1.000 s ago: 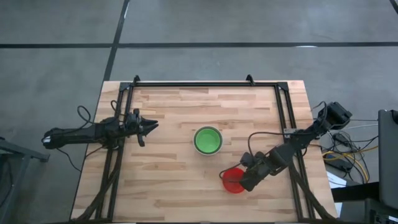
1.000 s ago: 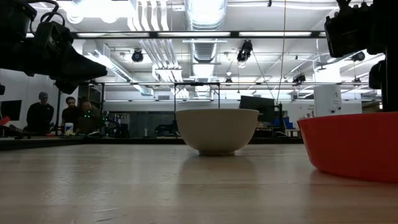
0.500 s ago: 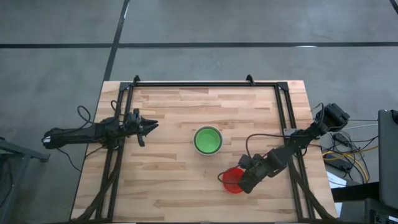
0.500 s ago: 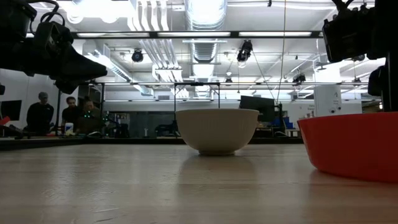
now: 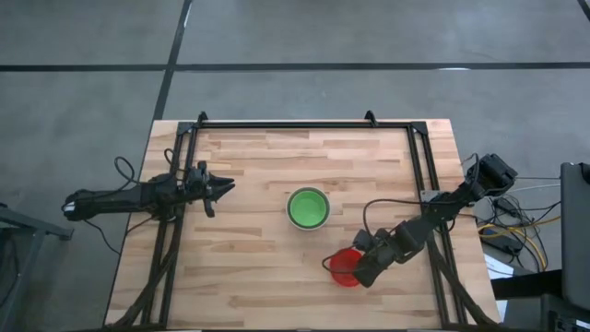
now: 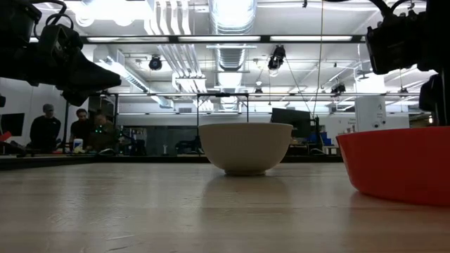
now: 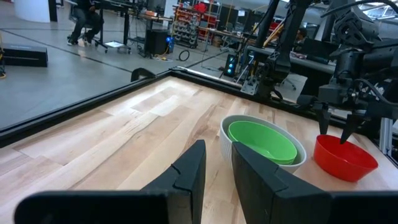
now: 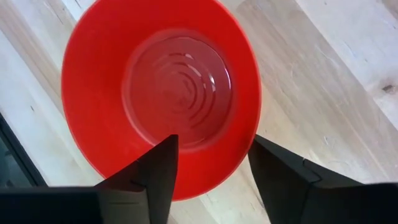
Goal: Nest bowls inside each other
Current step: Stack the red bowl on the green bowl
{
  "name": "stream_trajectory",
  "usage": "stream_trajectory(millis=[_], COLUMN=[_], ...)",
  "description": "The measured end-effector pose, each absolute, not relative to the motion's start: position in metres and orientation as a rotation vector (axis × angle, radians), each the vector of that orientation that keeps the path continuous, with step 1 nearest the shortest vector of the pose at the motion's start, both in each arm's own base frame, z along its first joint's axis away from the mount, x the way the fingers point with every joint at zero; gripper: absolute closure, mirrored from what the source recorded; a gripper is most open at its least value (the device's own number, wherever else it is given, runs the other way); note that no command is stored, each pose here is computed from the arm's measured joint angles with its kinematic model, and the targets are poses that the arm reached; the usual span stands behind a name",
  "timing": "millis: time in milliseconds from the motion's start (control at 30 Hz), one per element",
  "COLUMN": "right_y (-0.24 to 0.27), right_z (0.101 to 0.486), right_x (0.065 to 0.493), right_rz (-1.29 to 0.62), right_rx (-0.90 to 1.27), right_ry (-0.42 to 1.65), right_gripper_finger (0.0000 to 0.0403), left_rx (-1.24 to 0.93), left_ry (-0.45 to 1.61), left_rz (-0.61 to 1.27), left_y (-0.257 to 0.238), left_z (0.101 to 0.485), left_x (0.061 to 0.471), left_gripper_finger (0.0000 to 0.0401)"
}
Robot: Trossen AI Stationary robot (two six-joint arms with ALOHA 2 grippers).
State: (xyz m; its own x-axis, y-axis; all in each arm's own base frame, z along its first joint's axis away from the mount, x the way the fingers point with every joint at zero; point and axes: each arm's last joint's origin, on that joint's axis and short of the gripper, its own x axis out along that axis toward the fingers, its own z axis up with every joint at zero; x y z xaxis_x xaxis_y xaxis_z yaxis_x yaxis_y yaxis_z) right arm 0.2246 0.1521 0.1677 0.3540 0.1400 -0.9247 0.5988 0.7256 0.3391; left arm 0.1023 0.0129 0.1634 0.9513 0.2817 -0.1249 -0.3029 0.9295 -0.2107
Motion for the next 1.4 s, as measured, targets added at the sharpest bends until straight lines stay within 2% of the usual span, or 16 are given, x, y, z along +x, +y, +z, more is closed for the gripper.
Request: stream_trajectory(millis=[567, 800, 1400], right_y=[0.1525, 0.1524, 0.1491], right_z=[0.1673, 0.1672, 0.1748], right_x=[0.2247, 0.2246, 0.221], right_rz=[-0.33, -0.33, -0.341], right_rx=[0.74, 0.74, 0.73], right_ry=[1.203, 1.204, 1.186], right_gripper_finger=[0.0347, 0.0387, 0.0394], left_rx=[-0.23, -0.23, -0.23], left_ry=[0.093, 0.093, 0.093], left_rz=[0.299, 0.299, 0.299], left_y=[0.0129, 0.0129, 0.0129], left_z=[0.1634, 0.1633, 0.1634], left_x=[0.1024, 0.1024, 0.1024], left_gripper_finger=[0.0318, 0.0318, 0.0318])
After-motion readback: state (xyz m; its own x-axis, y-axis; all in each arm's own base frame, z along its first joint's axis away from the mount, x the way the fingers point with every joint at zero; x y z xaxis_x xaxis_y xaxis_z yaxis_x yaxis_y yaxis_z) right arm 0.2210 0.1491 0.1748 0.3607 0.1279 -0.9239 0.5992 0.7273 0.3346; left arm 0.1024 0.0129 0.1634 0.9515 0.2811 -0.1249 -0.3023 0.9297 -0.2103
